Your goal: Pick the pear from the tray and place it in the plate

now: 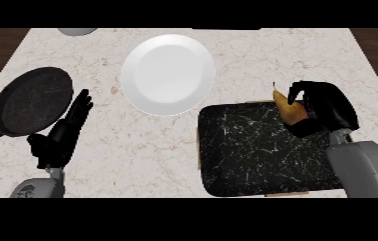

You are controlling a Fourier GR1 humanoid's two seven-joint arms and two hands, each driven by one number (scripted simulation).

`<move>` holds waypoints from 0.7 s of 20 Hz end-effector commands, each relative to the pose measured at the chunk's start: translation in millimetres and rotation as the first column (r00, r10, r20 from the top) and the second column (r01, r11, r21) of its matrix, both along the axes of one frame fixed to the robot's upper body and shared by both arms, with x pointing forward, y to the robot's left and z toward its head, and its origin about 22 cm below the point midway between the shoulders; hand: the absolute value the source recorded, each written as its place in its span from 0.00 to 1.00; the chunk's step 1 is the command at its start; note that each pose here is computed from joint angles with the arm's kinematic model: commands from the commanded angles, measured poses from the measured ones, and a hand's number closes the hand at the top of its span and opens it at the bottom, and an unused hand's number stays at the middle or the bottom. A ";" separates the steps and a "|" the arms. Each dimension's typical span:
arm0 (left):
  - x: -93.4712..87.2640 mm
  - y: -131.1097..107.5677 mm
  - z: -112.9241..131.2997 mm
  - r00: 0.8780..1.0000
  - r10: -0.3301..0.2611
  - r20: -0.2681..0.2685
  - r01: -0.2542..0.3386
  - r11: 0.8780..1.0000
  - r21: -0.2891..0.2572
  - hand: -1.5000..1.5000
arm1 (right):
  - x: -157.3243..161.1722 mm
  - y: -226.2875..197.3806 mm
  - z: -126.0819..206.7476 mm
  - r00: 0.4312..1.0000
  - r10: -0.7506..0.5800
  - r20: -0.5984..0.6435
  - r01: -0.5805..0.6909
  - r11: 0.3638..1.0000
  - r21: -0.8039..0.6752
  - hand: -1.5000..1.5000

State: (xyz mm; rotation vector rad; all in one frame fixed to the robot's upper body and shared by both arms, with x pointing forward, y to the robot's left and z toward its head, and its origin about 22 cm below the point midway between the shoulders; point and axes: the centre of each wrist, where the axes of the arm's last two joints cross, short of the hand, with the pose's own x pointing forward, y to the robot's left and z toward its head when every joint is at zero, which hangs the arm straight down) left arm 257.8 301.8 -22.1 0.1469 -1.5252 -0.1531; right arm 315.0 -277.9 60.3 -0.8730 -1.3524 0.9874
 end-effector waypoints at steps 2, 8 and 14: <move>-16.6 2.4 2.7 1.000 -0.007 -0.007 0.007 1.000 -0.003 0.50 | 5.4 -8.8 41.3 0.990 0.090 0.112 -0.093 0.995 0.022 1.00; -4.5 -2.0 0.8 1.000 0.000 0.003 0.000 1.000 -0.006 0.50 | 3.5 6.7 75.0 0.940 0.076 0.333 -0.107 0.991 0.077 1.00; 4.6 5.7 11.9 1.000 0.000 -0.003 0.000 1.000 -0.001 0.50 | 5.6 71.7 117.0 0.915 0.107 0.388 -0.167 0.978 0.125 1.00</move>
